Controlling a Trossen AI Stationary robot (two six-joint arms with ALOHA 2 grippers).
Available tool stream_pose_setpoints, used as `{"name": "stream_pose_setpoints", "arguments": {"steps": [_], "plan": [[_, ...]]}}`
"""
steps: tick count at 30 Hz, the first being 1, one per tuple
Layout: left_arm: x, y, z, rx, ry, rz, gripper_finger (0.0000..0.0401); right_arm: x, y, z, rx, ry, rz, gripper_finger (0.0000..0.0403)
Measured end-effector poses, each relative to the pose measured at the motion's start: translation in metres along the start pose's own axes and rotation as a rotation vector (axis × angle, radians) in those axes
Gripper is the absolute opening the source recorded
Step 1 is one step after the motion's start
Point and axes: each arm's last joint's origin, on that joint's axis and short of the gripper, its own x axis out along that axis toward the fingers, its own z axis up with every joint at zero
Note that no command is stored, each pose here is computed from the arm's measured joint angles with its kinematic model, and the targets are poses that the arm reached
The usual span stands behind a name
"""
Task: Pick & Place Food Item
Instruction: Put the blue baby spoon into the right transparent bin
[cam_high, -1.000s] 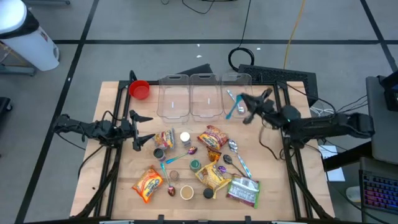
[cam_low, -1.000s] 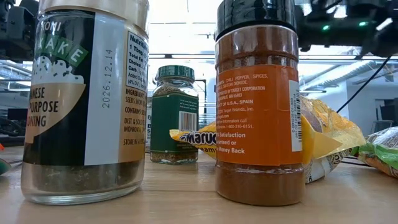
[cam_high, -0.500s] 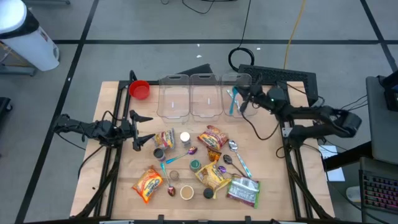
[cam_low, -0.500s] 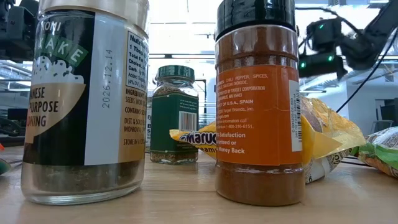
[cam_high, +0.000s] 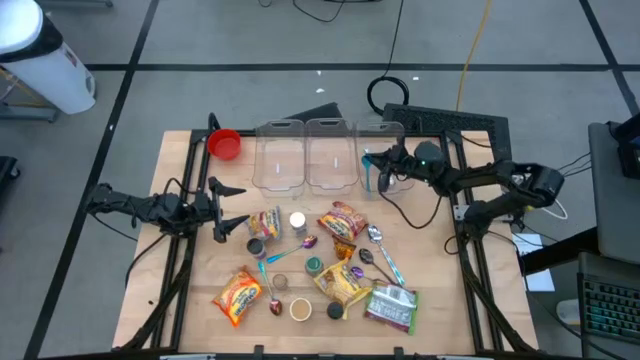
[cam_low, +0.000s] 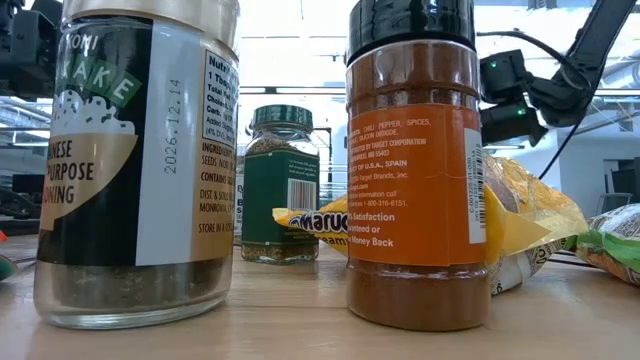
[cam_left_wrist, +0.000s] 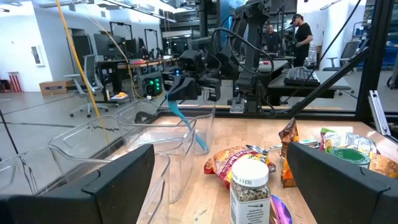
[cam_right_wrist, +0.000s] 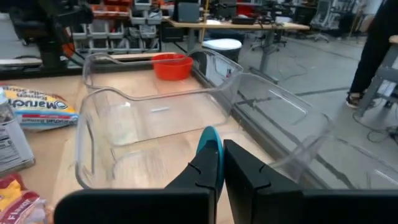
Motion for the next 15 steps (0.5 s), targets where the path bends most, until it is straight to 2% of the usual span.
{"name": "stream_pose_setpoints", "arguments": {"steps": [6,10,15], "plan": [[0.0,0.0,0.0,0.0,0.0,0.0,0.0374,0.0002,0.0002,-0.0009,-0.031,0.013,-0.005,0.0004],[0.0,0.0,0.0,0.0,0.0,0.0,0.0374,0.0001,-0.002,-0.0015,-0.091,0.03,-0.08,0.0004],[0.0,0.0,0.0,0.0,0.0,0.0,0.0374,-0.0001,-0.0032,-0.0027,-0.095,0.048,-0.123,0.0004]]}}
